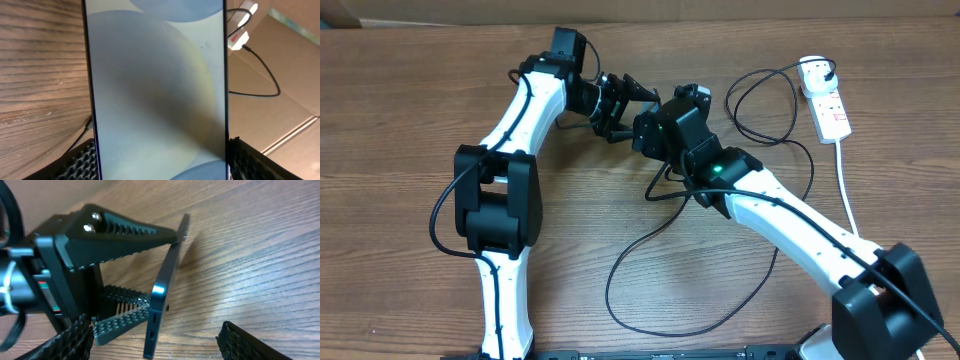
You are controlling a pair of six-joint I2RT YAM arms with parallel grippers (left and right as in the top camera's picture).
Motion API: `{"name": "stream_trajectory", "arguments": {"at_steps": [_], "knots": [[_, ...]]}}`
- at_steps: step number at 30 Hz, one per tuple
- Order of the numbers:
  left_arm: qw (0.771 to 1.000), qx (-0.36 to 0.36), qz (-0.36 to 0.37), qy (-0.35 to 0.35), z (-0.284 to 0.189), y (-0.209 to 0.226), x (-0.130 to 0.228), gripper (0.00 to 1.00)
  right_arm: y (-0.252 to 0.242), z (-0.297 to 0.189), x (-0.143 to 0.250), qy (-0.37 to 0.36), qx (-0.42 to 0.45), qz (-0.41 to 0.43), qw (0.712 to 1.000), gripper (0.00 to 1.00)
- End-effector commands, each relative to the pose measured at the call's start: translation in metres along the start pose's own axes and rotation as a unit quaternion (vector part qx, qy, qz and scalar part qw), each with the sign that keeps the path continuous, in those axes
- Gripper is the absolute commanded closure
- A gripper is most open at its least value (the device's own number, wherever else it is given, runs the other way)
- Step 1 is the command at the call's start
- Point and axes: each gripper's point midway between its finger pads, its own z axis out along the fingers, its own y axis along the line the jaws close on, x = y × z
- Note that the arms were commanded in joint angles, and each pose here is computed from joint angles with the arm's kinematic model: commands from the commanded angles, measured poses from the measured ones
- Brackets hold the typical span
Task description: Plug charger to phone and switch on socket
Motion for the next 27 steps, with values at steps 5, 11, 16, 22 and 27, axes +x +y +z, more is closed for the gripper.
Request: {"name": "stream_trajectory", "arguments": {"at_steps": [5, 11, 16, 22, 27], "knots": [[1.000, 0.012, 0.015, 0.004, -0.002, -0.014, 0.007, 0.26, -0.001, 0.012, -0.001, -0.008, 0.013, 0.003, 1.000, 0.33], [1.000, 0.010, 0.023, 0.003, -0.001, -0.014, 0.007, 0.26, -0.004, 0.026, 0.002, -0.013, 0.019, 0.005, 1.000, 0.37], [0.999, 0.005, 0.031, 0.000, 0.001, -0.013, 0.007, 0.27, 0.002, 0.029, -0.003, -0.024, 0.006, 0.008, 1.000, 0.38], [0.999, -0.005, 0.035, -0.010, 0.004, -0.011, 0.006, 0.27, 0.000, 0.028, -0.003, -0.025, 0.011, 0.013, 1.000, 0.43], [0.999, -0.008, 0.041, -0.010, 0.006, -0.011, 0.007, 0.27, -0.010, 0.028, -0.001, -0.023, 0.034, 0.015, 0.999, 0.50]]}}
